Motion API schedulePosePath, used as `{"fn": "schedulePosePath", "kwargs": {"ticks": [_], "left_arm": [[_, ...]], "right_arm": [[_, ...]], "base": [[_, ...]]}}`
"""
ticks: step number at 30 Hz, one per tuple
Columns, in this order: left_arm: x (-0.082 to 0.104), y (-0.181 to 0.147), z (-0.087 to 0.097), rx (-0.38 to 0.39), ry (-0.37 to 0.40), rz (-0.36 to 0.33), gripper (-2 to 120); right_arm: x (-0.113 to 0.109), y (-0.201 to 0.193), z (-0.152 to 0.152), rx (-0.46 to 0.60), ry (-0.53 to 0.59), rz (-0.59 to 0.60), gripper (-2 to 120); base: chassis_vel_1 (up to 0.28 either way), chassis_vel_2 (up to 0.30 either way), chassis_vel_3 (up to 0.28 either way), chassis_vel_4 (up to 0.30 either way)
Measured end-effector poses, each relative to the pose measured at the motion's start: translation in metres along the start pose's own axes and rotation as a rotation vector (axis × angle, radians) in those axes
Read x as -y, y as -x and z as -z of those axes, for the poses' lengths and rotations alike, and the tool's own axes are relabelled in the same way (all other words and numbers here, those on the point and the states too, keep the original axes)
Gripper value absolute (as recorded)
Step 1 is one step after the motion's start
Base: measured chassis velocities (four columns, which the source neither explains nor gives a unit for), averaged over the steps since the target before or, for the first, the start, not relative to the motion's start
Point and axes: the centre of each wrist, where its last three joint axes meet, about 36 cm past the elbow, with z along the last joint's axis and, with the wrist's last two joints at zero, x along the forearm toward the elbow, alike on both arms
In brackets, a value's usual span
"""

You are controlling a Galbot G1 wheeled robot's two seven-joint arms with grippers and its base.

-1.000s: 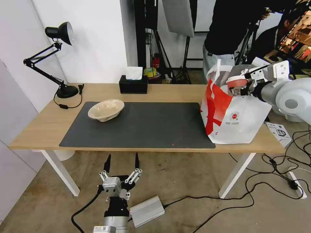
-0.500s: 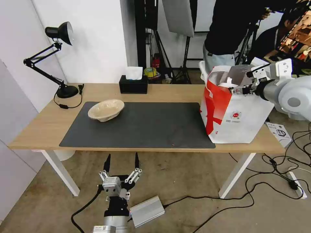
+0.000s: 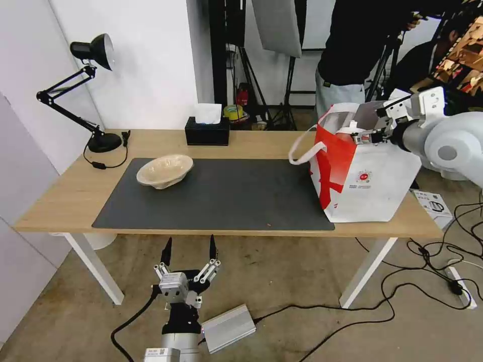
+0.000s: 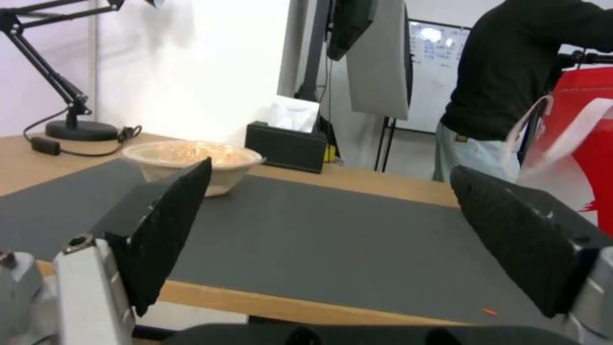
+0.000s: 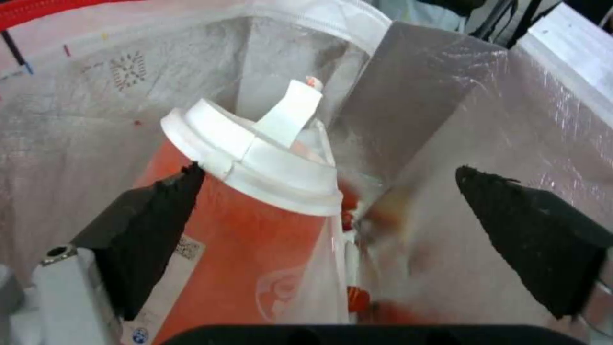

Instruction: Pick up the trash from the table and place it into the takeout bag.

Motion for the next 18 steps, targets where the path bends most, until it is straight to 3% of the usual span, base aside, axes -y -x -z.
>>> {"fn": "schedulePosePath", "kwargs": {"ticks": [13, 18], "left_arm": [[0.0, 0.002, -0.002, -0.006, -0.006, 0.001, 100], [0.0, 0.003, -0.003, -0.007, -0.009, 0.001, 100]], "right_arm": [[0.022, 0.012, 0.015, 0.018, -0.057, 0.042, 100], [0.041, 0.018, 0.027, 0.055, -0.223, 0.071, 100]], "base": [[0.0, 0.0, 0.0, 0.0], [0.0, 0.0, 0.0, 0.0]]}}
